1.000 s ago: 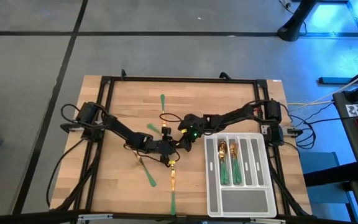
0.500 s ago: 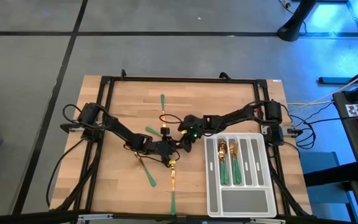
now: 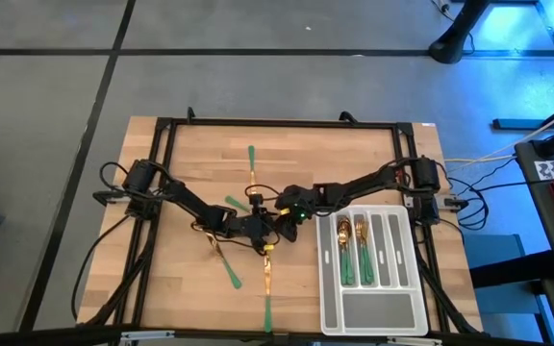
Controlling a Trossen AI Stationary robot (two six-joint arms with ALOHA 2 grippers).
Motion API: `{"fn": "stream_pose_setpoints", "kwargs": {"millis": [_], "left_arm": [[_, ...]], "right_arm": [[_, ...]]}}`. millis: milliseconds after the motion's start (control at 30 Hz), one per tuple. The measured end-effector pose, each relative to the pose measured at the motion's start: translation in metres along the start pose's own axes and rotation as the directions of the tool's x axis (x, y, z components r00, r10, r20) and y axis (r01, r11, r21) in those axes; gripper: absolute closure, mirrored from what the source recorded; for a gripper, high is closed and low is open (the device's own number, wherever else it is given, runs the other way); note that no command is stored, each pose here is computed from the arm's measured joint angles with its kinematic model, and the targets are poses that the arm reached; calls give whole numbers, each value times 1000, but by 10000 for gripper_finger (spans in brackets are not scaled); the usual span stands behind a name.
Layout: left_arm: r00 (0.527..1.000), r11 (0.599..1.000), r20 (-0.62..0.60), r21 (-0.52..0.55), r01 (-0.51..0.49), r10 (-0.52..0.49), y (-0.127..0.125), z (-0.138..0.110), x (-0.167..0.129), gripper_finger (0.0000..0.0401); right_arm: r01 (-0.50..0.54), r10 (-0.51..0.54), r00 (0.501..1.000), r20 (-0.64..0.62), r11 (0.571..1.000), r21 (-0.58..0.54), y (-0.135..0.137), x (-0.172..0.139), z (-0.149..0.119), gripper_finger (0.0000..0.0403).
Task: Sort silverware
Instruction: Put the middle right green knife into the silverware rack
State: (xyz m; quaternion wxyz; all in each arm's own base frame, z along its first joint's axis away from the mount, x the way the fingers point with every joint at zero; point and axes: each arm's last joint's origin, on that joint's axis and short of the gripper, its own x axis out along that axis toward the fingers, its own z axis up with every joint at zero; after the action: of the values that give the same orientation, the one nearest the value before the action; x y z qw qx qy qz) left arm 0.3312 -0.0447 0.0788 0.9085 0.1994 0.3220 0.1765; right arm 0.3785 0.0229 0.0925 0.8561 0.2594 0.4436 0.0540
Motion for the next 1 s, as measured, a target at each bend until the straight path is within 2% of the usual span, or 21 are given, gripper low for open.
{"fn": "stream_pose_setpoints", "kwargs": {"millis": [167,300,367,533,633,733,900,1000], "left_arm": [[1000,1000,21,18,-4,3,4,10,-11,303],[999,997,-15,54,-52,52,19,25,-34,304],[997,996,-66,82,-22,27,24,25,-48,304],[988,996,-153,76,37,-25,39,28,-85,304],[963,983,-224,65,169,-151,41,22,-100,304],[929,957,-247,20,290,-276,38,13,-101,304],[902,926,-228,7,378,-367,26,-3,-81,322],[909,925,-184,4,381,-374,19,-5,-64,342]], "right_arm": [[24,-24,1000,2,1000,1,0,0,-1,201],[30,-30,1000,9,1000,0,0,0,0,201],[31,-31,999,10,1000,0,0,0,-1,201],[59,-59,998,25,998,-1,0,0,0,201],[60,-60,998,26,998,-1,0,0,0,201],[41,-41,999,28,999,-1,0,0,0,201],[2,-3,998,57,1000,17,-1,0,4,201],[-9,8,998,58,1000,19,0,0,4,201]]}}
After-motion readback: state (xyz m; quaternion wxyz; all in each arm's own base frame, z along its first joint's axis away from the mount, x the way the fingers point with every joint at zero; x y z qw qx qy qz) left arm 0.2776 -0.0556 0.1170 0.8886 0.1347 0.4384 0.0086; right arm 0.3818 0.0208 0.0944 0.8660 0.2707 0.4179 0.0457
